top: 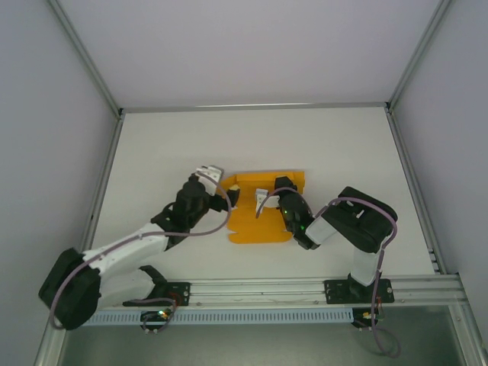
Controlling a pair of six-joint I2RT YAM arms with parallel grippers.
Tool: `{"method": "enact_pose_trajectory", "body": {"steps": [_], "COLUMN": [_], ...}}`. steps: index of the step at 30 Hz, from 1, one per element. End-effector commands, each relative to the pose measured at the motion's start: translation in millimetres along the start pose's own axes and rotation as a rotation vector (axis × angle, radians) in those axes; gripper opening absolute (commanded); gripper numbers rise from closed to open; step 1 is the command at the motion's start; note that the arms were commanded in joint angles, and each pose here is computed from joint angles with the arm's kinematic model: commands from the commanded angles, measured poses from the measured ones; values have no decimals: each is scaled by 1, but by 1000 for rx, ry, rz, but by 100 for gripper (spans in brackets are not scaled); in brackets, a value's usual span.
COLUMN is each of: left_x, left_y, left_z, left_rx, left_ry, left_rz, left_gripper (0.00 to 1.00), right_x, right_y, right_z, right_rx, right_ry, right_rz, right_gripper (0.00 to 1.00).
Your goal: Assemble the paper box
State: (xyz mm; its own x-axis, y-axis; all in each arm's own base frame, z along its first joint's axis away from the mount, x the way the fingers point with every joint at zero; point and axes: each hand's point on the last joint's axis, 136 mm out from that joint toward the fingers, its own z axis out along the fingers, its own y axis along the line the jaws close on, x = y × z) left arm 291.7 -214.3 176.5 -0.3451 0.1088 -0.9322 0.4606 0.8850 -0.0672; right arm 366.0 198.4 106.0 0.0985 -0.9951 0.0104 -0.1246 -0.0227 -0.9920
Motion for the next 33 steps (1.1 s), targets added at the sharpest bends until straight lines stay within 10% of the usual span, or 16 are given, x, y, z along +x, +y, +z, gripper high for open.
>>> {"method": "enact_pose_trajectory", "body": {"steps": [1, 8, 15, 33], "left_x": [28, 46, 54, 80], "left_y": [58, 127, 45, -44], "left_z": [-7, 9, 43, 51], "left_rx": [-188, -370, 99, 383], "left_ry": [137, 261, 333, 389], "left_rz": [-188, -415, -300, -85], "left_gripper": [100, 100, 64, 54], "right_x": [-4, -5, -4, -5], "right_y": [10, 9, 8, 5], "right_z": [-1, 0, 0, 0], "right_rx": [-24, -21, -17, -11], "right_ry": [-20, -22, -16, -15], "right_rz": [-14, -10, -3, 7], "right_gripper": [0, 0, 0, 0]}}
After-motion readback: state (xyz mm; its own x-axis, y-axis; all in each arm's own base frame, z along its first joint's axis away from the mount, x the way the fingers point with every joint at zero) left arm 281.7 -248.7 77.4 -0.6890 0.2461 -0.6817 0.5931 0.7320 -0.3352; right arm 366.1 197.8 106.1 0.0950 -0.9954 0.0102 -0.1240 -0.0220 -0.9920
